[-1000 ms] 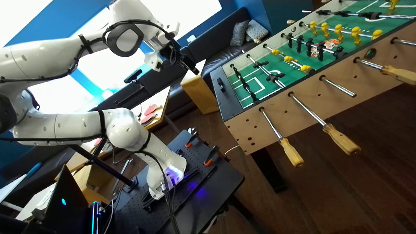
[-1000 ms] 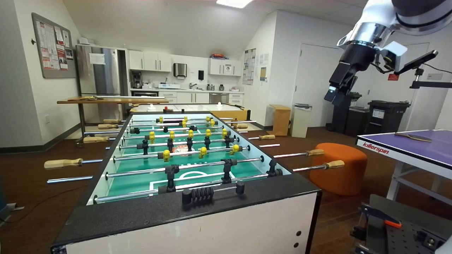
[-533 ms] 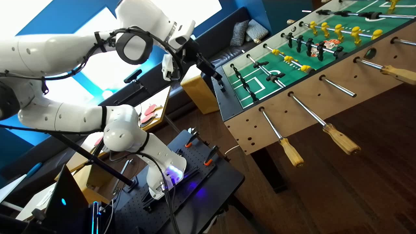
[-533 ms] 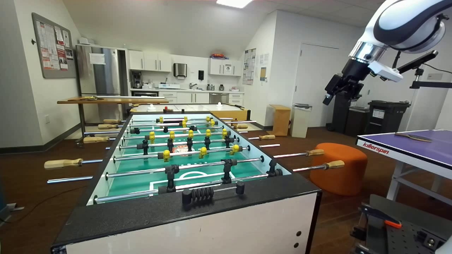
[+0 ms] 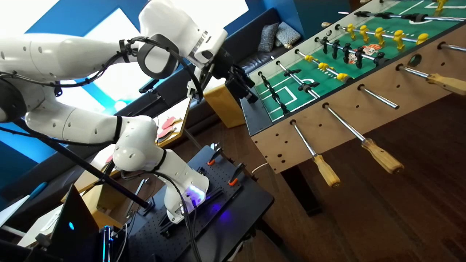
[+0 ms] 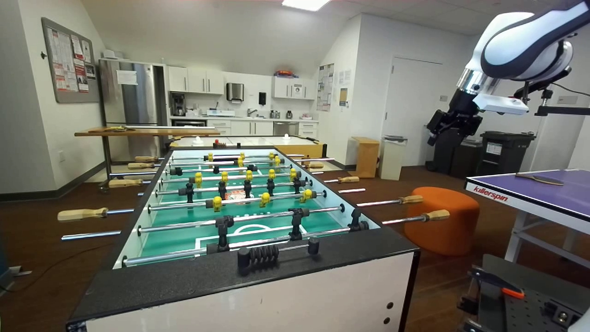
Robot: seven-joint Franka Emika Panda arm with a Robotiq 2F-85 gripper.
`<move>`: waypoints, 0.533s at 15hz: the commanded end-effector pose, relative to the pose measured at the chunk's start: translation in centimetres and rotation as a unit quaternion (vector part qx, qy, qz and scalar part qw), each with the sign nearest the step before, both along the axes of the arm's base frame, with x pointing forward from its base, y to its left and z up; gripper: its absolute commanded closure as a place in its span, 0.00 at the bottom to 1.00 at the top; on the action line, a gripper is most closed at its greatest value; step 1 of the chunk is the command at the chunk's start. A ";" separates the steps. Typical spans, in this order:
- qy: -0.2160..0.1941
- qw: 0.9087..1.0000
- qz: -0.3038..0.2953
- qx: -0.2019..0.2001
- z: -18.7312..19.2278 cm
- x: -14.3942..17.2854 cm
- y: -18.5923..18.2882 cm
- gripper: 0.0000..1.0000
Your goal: Push in the first rod of the football table.
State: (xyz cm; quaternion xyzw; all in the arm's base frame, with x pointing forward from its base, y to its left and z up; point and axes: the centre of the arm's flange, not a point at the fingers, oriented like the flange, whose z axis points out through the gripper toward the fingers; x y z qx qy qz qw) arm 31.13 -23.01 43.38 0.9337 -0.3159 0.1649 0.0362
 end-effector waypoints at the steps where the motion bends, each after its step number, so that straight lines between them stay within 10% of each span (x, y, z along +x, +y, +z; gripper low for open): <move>1: 0.000 1.000 0.000 0.000 0.0 0.0 0.0 0.00; 8: -0.020 0.975 -0.222 0.019 -3.3 4.4 -5.9 0.00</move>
